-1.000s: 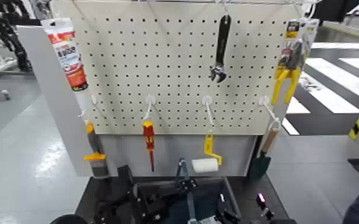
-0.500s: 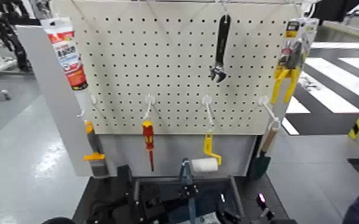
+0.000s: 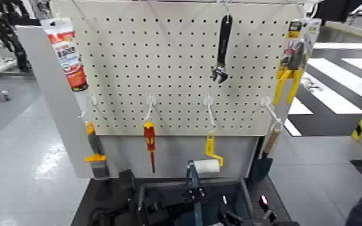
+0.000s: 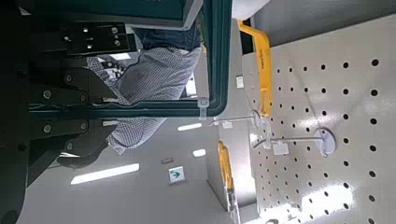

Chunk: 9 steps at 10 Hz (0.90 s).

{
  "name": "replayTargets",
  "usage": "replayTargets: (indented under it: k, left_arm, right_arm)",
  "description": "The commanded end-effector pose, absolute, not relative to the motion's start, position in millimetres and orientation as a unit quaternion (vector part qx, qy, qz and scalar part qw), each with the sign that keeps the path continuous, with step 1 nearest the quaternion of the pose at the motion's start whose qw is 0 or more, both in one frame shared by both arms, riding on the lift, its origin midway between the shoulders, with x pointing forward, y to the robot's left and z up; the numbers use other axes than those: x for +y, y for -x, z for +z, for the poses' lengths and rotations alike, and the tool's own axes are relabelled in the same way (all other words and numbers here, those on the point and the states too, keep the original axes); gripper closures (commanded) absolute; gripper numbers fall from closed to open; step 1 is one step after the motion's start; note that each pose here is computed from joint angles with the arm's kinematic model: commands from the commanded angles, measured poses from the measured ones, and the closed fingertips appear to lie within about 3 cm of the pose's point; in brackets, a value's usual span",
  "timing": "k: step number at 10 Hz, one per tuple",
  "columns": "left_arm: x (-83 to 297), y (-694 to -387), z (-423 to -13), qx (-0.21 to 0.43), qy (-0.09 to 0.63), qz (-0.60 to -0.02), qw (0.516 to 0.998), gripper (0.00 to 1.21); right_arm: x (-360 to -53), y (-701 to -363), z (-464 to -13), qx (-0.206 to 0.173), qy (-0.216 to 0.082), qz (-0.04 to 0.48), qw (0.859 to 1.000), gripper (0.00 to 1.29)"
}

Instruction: Grasp the handle of the crate.

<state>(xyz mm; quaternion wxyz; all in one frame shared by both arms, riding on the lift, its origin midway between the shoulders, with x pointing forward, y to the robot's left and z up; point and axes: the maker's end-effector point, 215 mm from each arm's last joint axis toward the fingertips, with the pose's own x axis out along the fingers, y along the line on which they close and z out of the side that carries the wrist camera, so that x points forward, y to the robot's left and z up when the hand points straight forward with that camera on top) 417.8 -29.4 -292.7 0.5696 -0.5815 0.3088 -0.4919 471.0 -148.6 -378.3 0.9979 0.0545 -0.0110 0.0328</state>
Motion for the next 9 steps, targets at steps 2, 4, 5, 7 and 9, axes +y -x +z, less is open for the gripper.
replayTargets:
  k: [2,4,5,7,9]
  left_arm:
    - [-32.7,-405.0,-287.2,0.322,0.594,-0.492,0.548,1.18]
    - [-33.3,-402.6,-285.3,0.325,0.596,-0.493,0.544,1.18]
    - [-34.5,-401.8,-284.7,0.325,0.598,-0.494,0.542,1.18]
    - [-34.5,-401.8,-284.4,0.325,0.598,-0.494,0.541,1.18]
    - [-34.2,-402.4,-284.0,0.324,0.599,-0.494,0.541,1.18]
  right_arm:
    - [-148.7,-471.3,-378.5,-0.01,-0.056,0.032,0.998,0.15]
    - [-149.1,-471.1,-378.9,-0.01,-0.056,0.031,0.998,0.15]
    - [-148.1,-470.9,-378.9,-0.01,-0.054,0.033,0.998,0.15]
    - [-148.7,-471.3,-379.8,-0.008,-0.054,0.031,0.998,0.15]
    - [-149.5,-471.4,-380.3,-0.008,-0.053,0.032,0.998,0.15]
